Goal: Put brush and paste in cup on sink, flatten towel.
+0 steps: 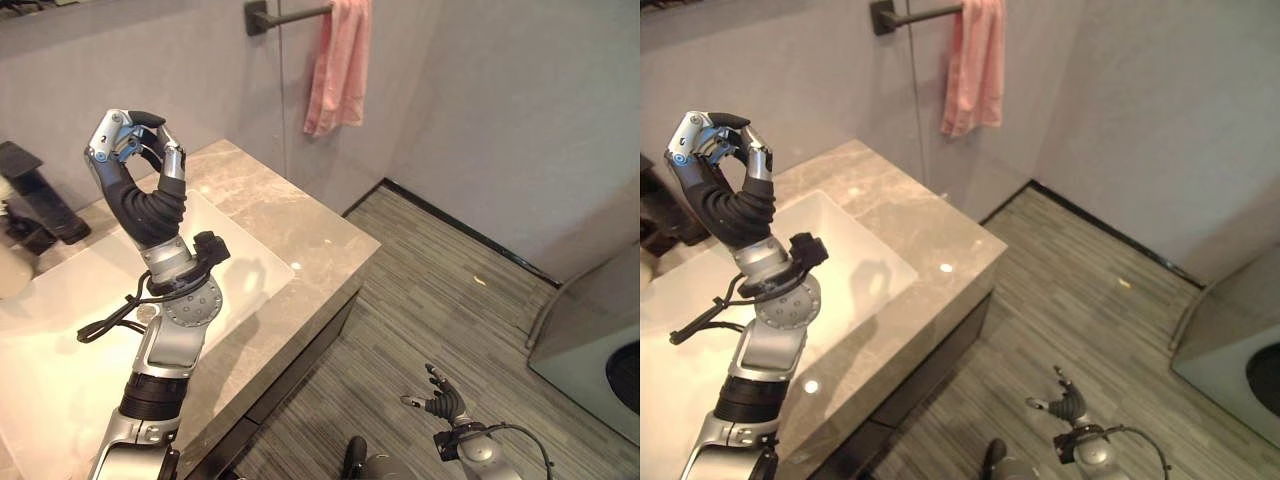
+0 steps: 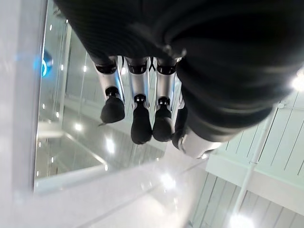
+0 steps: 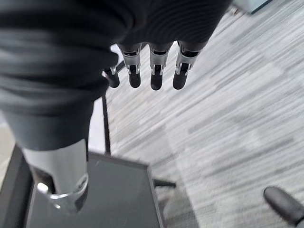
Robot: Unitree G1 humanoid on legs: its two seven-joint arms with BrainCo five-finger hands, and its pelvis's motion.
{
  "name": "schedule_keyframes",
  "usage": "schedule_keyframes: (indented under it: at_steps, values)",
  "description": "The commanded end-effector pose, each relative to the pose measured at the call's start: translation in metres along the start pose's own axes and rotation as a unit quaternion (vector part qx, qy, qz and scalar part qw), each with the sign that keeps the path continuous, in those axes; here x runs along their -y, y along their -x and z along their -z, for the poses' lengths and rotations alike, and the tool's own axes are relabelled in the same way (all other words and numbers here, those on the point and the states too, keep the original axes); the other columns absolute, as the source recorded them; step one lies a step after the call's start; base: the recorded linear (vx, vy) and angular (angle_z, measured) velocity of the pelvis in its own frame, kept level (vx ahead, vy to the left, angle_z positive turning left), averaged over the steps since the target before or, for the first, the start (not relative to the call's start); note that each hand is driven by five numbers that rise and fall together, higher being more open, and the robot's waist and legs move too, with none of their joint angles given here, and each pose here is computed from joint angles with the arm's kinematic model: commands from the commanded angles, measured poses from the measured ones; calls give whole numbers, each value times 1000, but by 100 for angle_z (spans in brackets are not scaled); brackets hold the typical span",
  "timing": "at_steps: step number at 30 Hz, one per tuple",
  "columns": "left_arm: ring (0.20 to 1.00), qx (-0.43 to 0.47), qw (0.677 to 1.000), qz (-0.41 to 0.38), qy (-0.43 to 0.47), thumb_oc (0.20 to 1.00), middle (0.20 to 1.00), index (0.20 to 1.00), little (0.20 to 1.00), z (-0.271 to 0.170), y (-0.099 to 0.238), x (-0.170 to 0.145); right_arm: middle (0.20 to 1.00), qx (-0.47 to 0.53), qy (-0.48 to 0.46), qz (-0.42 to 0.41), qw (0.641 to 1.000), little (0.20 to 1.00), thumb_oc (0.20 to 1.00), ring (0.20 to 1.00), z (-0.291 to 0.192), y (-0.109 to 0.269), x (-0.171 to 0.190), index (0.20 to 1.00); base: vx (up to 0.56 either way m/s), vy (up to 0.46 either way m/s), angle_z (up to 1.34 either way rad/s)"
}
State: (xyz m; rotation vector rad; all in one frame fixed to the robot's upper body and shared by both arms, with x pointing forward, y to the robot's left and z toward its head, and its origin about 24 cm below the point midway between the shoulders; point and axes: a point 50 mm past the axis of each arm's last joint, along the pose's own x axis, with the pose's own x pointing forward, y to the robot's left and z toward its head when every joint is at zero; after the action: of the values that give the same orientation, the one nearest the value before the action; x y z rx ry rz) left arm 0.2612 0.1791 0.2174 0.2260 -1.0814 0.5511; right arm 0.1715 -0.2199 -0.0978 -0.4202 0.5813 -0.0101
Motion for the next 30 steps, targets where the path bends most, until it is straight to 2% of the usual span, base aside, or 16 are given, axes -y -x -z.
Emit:
schedule_keyframes:
  at_steps: [1, 9, 17, 23, 30]
  values:
    - [200, 30, 998, 7, 54, 200, 200, 200, 200, -13, -9, 7, 1000, 79, -4, 48, 996, 1000, 1000, 1000, -35, -12, 22, 1000, -72, -178, -61]
    - [200, 20, 998, 13, 59, 200, 200, 200, 200, -12, -6, 4, 1000, 103, -7, 57, 993, 1000, 1000, 1000, -48, -17, 26, 1000, -22, -88, -63]
    - [200, 27, 996, 51, 67, 200, 200, 200, 200, -17, -4, 13, 1000, 89, -29, 73, 993, 1000, 1000, 1000, -42, -16, 21, 1000, -33, 130, -38]
    - [200, 23, 998, 40, 48, 200, 200, 200, 200, -15, -2, -4, 1000, 73, -19, 55, 996, 1000, 1000, 1000, -38, -16, 5, 1000, -104, -28, -108]
    - [200, 21, 998, 34, 49, 200, 200, 200, 200, -15, -6, -11, 1000, 83, -29, 55, 995, 1000, 1000, 1000, -41, -15, 11, 1000, 5, -229, -47]
